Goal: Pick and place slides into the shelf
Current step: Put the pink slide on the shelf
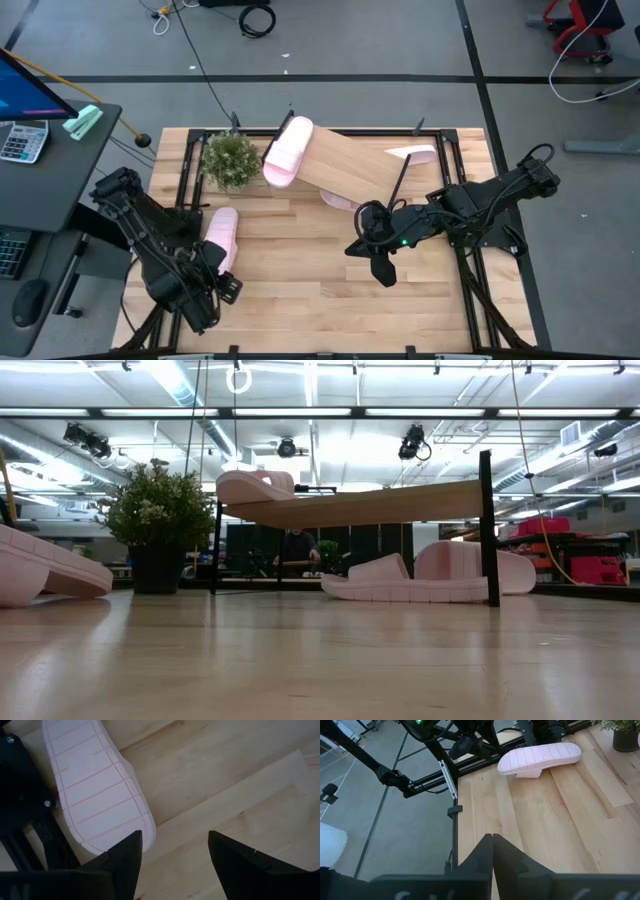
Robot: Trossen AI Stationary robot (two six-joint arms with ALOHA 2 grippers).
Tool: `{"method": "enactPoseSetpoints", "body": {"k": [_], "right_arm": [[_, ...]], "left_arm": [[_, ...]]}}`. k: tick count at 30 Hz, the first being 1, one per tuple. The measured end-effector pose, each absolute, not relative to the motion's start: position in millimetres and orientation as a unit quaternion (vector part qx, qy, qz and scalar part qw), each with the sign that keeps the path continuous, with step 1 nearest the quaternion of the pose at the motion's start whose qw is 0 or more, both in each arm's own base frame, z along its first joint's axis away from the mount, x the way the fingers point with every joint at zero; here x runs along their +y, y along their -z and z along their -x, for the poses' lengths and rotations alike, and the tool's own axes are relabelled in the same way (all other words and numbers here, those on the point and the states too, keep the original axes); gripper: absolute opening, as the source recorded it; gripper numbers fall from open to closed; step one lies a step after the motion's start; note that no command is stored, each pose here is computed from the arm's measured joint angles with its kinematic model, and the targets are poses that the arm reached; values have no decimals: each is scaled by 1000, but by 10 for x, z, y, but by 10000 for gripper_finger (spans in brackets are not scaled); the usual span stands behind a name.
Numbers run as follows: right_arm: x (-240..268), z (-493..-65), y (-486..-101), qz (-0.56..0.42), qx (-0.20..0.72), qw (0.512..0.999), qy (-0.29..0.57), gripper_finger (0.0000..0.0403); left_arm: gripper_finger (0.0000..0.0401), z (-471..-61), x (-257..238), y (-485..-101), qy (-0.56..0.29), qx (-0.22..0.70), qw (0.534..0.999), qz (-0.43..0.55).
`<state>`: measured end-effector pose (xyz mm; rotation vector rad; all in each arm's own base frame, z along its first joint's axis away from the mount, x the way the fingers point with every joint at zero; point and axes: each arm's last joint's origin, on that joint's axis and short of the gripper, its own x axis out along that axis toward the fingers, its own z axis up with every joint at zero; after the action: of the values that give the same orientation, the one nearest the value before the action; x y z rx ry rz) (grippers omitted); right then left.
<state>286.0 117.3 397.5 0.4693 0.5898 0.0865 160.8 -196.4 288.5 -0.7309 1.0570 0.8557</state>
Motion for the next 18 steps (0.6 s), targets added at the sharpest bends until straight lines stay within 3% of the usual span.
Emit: {"method": "enactPoseSetpoints", "body": {"k": [18], "right_arm": [[1167, -2860, -3977, -216, 284, 933, -37, 14]], "left_arm": [[231, -1744, -2082, -2561, -433, 559, 656, 266]]}}
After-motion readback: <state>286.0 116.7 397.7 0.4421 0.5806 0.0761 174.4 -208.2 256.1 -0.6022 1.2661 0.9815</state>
